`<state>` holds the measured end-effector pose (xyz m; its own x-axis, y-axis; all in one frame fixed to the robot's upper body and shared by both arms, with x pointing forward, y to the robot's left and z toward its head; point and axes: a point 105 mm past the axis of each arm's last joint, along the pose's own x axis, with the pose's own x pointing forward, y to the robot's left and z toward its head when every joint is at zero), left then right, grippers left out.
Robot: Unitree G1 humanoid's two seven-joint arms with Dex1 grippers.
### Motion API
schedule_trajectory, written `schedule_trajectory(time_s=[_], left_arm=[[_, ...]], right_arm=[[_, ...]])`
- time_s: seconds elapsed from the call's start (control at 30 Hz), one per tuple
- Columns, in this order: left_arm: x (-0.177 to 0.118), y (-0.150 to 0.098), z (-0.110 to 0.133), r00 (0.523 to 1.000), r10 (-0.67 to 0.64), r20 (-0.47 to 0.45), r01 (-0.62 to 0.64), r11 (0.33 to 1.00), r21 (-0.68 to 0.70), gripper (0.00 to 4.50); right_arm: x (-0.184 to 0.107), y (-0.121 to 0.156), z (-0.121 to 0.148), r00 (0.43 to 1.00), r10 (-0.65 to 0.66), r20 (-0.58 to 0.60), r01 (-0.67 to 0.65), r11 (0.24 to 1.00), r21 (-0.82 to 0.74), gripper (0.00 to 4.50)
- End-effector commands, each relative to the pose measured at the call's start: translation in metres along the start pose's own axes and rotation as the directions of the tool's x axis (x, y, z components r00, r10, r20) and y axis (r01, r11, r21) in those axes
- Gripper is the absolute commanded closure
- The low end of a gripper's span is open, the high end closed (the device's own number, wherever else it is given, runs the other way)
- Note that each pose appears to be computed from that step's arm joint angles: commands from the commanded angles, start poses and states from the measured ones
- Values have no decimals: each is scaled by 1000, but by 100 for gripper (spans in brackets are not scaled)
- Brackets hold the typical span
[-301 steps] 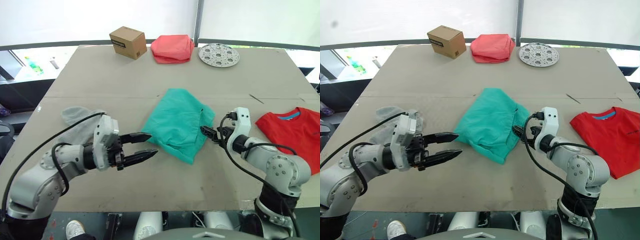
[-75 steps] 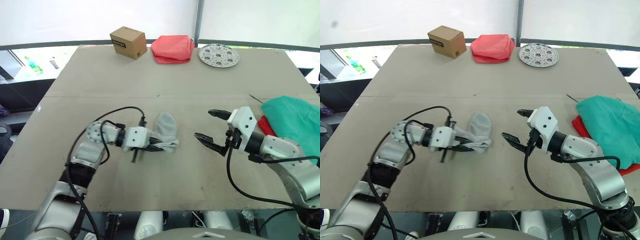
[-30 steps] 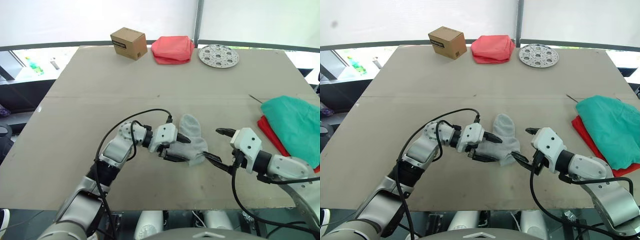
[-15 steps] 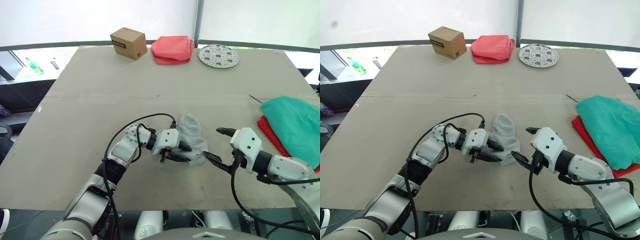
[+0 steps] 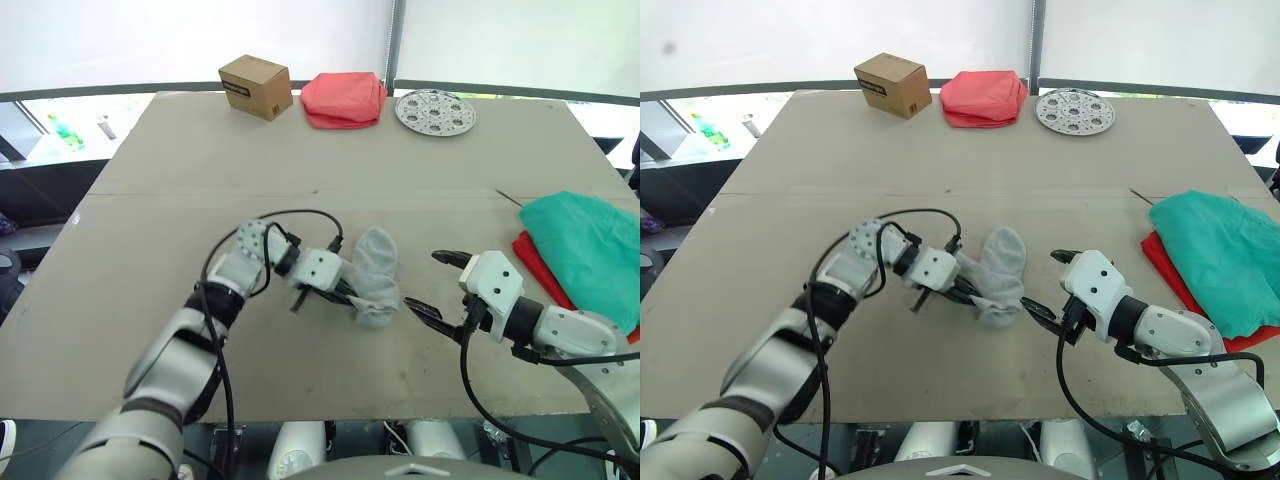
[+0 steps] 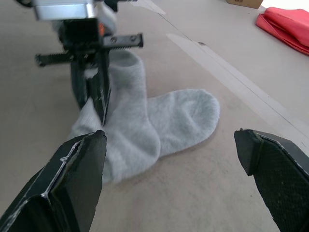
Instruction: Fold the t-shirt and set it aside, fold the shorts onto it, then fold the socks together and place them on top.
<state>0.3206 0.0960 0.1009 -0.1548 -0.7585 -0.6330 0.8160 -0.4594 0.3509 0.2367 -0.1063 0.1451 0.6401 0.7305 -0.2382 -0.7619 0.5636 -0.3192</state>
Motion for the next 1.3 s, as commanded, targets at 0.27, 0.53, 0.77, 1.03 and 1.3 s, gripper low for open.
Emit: schedule_trajectory(time_s=[0.27,0.53,0.77,1.03,1.3], left_arm=[[-35,16,29,983,112,145,-107,993,-43,298],[-24,-10,44,963,173,204,-131,970,-204,217],[-6,-10,22,974,210,86,-194,967,-166,217],[10,-15,10,989,147,29,-143,983,-116,217],[0,0,24,961,260,95,-222,929,-294,392]], right_arm=[[3,1,12,999,19,43,-18,999,-29,0],[5,-1,10,998,42,40,-40,998,-38,0],[8,-3,11,998,40,46,-38,998,-51,0],[7,-2,11,999,19,46,-16,999,-48,0],[6,1,9,999,7,45,-5,999,-39,0]])
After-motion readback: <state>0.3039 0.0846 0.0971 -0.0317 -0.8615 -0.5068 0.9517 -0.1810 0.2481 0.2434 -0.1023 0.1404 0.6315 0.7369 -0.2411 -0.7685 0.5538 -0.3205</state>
